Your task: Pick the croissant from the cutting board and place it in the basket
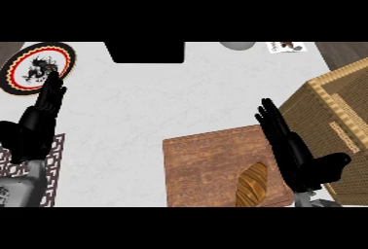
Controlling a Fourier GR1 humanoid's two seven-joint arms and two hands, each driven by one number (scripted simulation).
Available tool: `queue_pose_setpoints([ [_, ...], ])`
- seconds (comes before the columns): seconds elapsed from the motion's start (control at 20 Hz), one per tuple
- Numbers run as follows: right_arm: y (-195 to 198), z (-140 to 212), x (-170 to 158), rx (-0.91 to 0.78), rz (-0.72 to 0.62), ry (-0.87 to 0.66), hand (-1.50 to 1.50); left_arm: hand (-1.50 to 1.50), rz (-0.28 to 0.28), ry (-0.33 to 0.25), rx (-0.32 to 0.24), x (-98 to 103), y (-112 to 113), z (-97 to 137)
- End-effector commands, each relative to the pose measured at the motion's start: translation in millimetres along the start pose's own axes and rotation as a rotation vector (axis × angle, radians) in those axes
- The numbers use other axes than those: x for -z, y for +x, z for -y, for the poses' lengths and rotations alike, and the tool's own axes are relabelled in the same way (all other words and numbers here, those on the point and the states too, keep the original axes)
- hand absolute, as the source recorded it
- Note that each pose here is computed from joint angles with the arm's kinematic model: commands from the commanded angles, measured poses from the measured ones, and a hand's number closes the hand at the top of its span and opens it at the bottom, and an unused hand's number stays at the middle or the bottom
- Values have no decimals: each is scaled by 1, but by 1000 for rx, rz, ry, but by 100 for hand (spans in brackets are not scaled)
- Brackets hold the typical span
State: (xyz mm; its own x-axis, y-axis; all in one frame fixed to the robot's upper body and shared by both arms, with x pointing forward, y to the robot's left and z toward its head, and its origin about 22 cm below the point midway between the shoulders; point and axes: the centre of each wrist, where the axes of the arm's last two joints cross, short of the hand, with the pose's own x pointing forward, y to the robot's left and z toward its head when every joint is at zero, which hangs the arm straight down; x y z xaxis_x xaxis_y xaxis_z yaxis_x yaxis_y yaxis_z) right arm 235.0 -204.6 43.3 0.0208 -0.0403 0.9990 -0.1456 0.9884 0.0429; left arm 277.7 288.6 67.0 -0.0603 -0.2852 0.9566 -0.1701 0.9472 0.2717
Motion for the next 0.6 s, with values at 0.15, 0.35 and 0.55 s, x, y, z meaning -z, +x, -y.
queue_pose_setpoints([
  [0.15,60,69,-1,-44,394,-117,150,0,-136,2,-31,7,-22,-26],
  [0.35,56,67,-1,-483,449,165,150,0,-248,-88,-78,-2,-40,-10],
  [0.55,18,-6,-7,-603,598,86,-150,0,-236,-100,-98,11,-27,-8],
])
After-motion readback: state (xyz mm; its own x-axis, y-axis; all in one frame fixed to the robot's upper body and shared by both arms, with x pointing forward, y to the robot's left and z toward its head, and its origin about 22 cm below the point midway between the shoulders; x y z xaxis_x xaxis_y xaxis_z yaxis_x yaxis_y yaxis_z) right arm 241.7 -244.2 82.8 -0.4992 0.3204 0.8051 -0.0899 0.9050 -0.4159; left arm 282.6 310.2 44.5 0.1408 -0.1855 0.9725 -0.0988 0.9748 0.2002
